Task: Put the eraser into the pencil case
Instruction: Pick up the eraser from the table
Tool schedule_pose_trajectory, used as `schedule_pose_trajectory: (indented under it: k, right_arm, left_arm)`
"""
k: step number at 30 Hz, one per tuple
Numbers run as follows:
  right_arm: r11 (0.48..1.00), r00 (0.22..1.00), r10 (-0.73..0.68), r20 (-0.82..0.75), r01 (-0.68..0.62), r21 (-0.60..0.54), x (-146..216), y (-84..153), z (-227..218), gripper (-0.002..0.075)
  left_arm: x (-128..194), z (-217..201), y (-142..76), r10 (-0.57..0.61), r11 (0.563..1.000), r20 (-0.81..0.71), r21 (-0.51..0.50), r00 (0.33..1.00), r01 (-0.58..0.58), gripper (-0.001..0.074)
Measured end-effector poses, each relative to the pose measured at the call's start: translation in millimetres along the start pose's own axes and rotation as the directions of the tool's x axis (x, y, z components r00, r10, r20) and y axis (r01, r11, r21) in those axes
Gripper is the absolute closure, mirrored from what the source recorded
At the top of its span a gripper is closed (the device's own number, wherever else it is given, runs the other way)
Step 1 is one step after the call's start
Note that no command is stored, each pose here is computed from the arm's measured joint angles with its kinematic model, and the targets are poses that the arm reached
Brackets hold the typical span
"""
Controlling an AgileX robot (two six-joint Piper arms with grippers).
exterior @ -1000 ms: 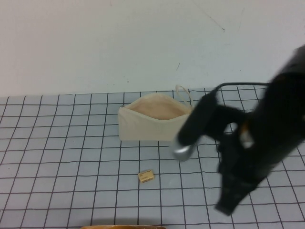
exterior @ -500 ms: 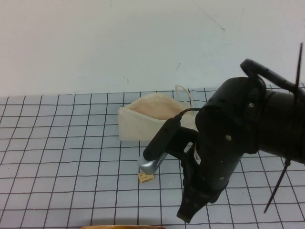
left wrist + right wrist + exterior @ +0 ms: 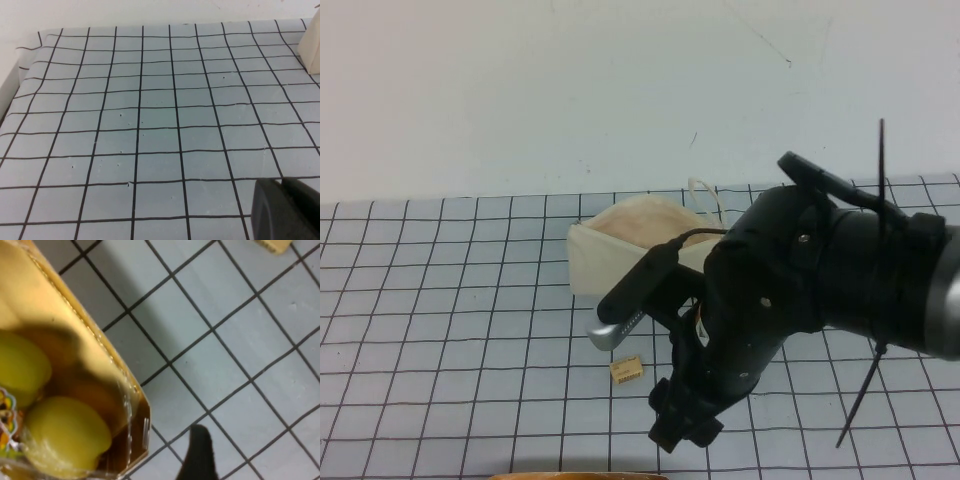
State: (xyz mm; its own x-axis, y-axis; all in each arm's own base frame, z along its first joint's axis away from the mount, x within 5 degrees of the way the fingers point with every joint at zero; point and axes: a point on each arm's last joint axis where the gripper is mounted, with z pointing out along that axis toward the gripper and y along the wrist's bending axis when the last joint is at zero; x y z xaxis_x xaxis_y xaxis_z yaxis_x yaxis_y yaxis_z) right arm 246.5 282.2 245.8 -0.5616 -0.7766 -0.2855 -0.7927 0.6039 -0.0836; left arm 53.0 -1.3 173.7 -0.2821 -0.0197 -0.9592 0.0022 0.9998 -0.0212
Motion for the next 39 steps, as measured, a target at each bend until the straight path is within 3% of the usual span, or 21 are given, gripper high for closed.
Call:
schedule_pose_trajectory:
  k: [13,25,32,39]
  right_arm:
    - [0.996,0.995,0.092,-0.047,-0.093,-0.003,-5.1,-5.1,48.3,0.0202]
    - [0.994,0.993,0.112,0.047,-0.111,-0.021,-62.4,-7.3,75.2,0.0202]
    - [0.993,0.993,0.12,0.022,-0.119,-0.016,-91.7,-11.0,97.2,0.0202]
    - [0.979,0.977,0.202,-0.06,-0.203,0.002,-95.0,-29.5,117.7,0.0202]
  left_arm:
    - [0.0,0.0,0.0,0.0,1.0,0.0,0.0,1.0,0.0,0.0736]
    - [0.0,0.0,0.0,0.0,1.0,0.0,0.0,1.0,0.0,0.0736]
    - [0.0,0.0,0.0,0.0,1.0,0.0,0.0,1.0,0.0,0.0736]
    - [0.0,0.0,0.0,0.0,1.0,0.0,0.0,1.0,0.0,0.0736]
